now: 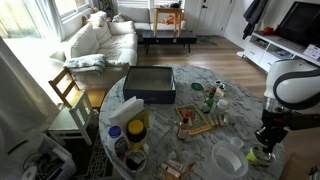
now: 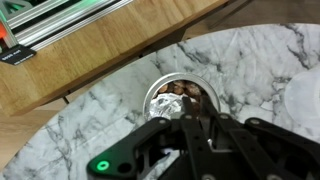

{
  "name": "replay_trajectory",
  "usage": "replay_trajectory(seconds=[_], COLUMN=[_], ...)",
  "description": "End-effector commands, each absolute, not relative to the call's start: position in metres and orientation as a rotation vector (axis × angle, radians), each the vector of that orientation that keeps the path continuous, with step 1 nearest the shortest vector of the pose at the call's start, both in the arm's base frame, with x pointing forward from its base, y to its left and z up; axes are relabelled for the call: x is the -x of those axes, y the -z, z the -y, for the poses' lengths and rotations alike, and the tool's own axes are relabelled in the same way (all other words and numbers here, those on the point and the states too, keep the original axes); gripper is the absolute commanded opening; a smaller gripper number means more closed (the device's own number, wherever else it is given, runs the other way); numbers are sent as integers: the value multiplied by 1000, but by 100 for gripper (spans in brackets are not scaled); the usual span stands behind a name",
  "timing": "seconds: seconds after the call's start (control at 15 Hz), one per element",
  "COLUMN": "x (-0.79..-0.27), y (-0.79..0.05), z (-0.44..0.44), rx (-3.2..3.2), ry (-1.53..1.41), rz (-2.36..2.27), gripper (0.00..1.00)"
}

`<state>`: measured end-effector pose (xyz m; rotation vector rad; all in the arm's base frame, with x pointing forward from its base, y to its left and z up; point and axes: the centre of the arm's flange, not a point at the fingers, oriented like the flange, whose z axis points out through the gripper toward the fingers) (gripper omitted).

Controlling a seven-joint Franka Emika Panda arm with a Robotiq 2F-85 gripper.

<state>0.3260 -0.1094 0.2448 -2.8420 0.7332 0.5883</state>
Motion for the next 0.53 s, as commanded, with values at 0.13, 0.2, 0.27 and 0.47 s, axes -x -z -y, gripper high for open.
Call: replay_trajectory(seconds=[0.13, 0.2, 0.27, 0.47], x=[-344, -348, -352, -362], y=[-281, -280, -280, -273], z=[102, 100, 99, 95], rx=[2855, 2860, 2867, 2871], ry=[-425, -413, -393, -319], rz=[-721, -719, -717, -731], gripper=[3, 3, 3, 3])
